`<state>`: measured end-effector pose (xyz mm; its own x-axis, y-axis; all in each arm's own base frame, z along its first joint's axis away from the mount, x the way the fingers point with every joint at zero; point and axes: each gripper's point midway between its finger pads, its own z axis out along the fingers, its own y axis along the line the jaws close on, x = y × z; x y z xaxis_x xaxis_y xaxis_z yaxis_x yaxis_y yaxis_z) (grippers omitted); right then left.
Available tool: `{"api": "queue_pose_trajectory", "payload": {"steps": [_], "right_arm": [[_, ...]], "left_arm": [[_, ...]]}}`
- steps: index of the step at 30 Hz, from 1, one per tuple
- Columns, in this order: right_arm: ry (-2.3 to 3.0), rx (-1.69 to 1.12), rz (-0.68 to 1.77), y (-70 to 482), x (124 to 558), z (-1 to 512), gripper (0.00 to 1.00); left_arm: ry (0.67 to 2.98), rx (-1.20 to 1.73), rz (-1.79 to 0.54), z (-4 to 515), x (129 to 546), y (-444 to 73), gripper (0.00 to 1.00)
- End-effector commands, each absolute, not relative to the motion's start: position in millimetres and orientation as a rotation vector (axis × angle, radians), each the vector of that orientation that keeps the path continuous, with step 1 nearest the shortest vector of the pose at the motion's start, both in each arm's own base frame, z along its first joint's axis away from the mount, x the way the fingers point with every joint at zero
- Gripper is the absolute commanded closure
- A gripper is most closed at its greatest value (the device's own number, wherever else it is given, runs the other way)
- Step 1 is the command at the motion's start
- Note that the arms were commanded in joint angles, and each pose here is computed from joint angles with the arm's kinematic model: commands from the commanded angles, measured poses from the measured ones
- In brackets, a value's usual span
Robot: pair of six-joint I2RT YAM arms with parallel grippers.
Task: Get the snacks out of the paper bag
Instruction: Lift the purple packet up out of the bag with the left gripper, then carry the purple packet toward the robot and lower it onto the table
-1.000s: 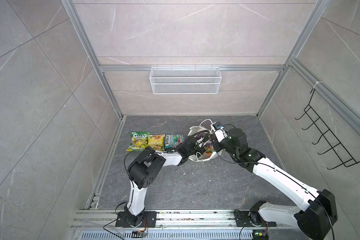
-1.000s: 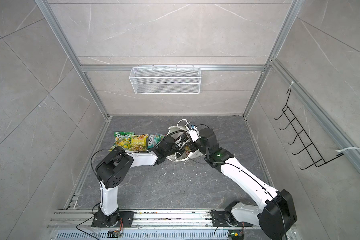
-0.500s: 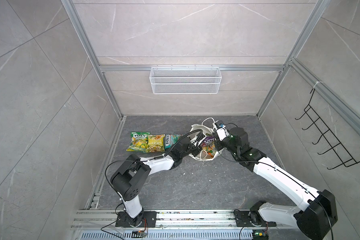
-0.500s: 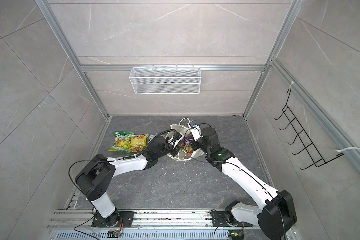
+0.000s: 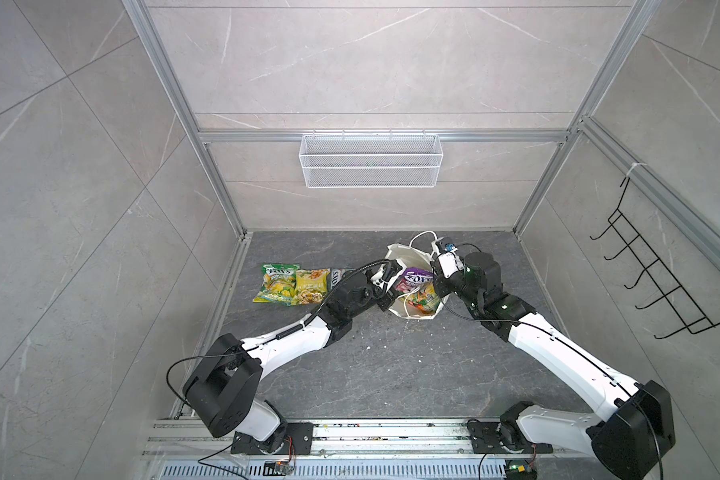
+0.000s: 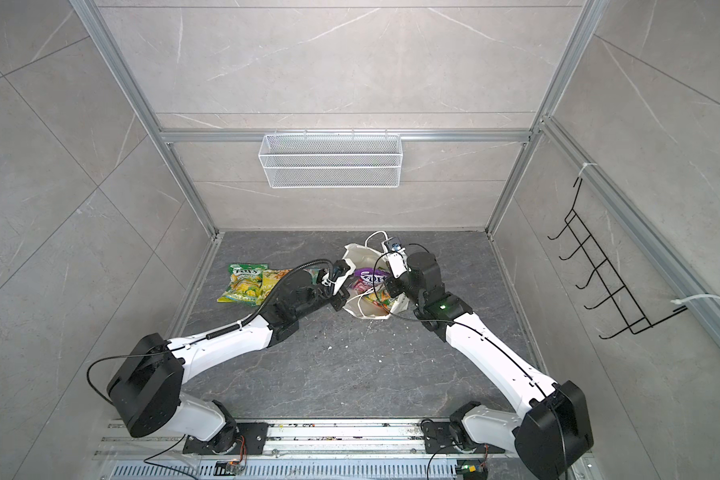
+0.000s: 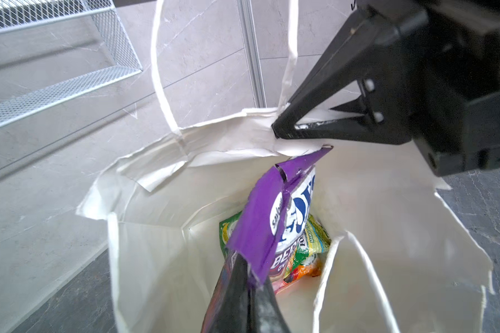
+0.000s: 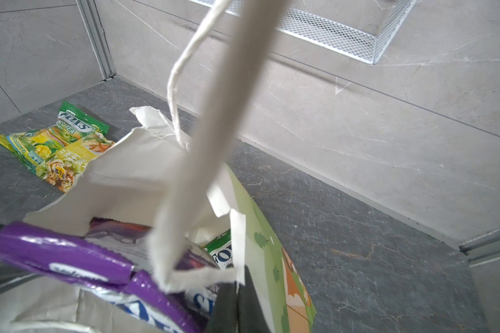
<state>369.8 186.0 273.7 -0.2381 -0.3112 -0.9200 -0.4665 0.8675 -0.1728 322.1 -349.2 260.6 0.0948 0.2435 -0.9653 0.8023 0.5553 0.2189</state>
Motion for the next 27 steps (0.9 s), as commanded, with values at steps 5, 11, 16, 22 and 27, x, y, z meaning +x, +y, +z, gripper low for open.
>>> {"api": "queue_pose_trajectory", "payload": {"steps": [5,11,16,22,27], "right_arm": [[1.803,-0.572,0.205,190.7,369.3,289.3,1.0],[1.811,-0.564,0.202,189.0,368.7,289.7,1.0],[1.812,-0.562,0.204,189.0,368.3,289.7,1.0],[1.81,-0.563,0.196,188.1,368.6,291.7,1.0],[1.806,-0.581,0.212,190.4,365.4,292.5,1.0]], "left_arm": [[1.285,0.888,-0.512,335.1,307.4,-335.2,1.0],[1.276,0.867,-0.486,353.9,296.3,-318.6,1.0],[1.293,0.842,-0.455,366.4,286.1,-298.8,1.0],[1.395,0.772,-0.349,375.7,283.4,-261.6,1.0],[1.588,0.71,-0.355,366.6,282.9,-222.0,1.0]]}}
